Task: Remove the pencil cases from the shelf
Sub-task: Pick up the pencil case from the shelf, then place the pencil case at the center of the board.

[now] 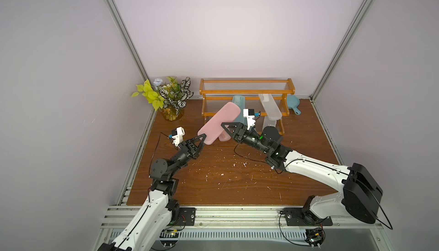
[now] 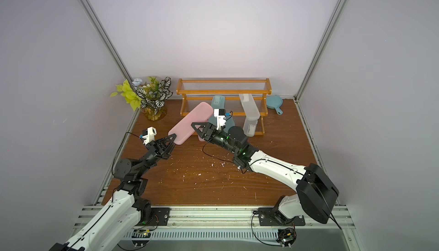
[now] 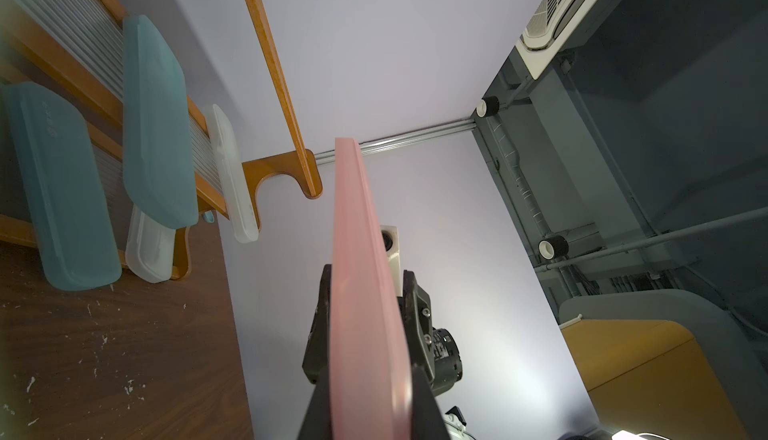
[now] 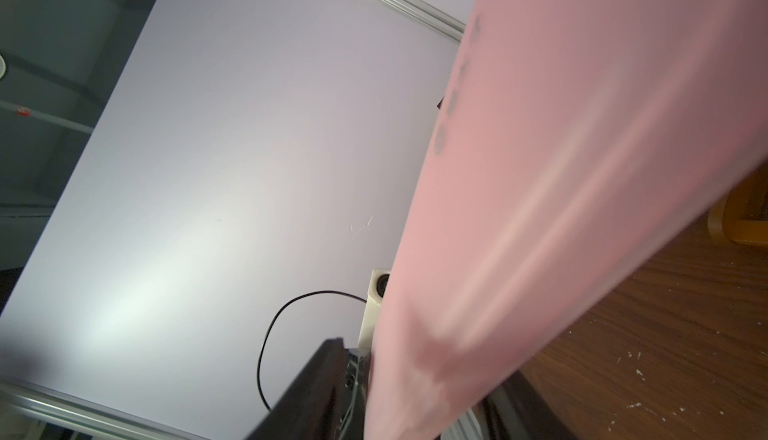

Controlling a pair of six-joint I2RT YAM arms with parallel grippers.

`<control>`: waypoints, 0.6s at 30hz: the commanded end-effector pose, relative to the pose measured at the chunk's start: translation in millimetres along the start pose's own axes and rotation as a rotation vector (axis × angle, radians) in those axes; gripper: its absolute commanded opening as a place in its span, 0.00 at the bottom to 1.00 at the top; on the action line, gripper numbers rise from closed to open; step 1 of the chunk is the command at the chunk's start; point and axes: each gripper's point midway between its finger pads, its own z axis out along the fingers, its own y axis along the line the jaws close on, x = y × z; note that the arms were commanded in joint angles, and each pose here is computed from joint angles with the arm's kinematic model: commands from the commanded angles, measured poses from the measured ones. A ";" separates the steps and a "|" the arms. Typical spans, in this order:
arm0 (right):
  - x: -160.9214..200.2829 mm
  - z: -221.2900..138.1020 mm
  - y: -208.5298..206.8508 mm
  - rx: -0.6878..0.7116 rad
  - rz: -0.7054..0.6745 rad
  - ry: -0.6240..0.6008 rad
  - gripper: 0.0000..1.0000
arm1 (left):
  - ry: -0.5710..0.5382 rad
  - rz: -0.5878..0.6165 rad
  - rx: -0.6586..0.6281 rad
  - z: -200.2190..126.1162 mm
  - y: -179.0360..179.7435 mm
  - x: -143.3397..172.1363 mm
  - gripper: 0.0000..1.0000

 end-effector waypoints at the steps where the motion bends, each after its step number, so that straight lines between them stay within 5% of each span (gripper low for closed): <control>1: -16.6 2.2 42.0 -0.136 -0.010 -0.064 0.44 | 0.037 0.036 0.053 0.0 -16.2 8.1 0.00; 11: -12.3 7.0 37.8 -0.149 0.016 -0.053 0.22 | 0.047 0.031 0.044 -1.8 -10.9 10.7 0.07; 13: -11.3 5.3 35.6 -0.144 0.024 -0.052 0.20 | 0.047 0.028 0.039 -2.6 -8.3 11.3 0.22; 15: -9.6 2.4 31.4 -0.134 0.028 -0.051 0.20 | 0.039 0.019 0.031 -3.9 -4.3 10.7 0.58; 18: -5.9 -4.5 17.9 -0.081 0.036 -0.049 0.19 | 0.024 0.011 -0.050 -4.8 13.1 8.6 0.84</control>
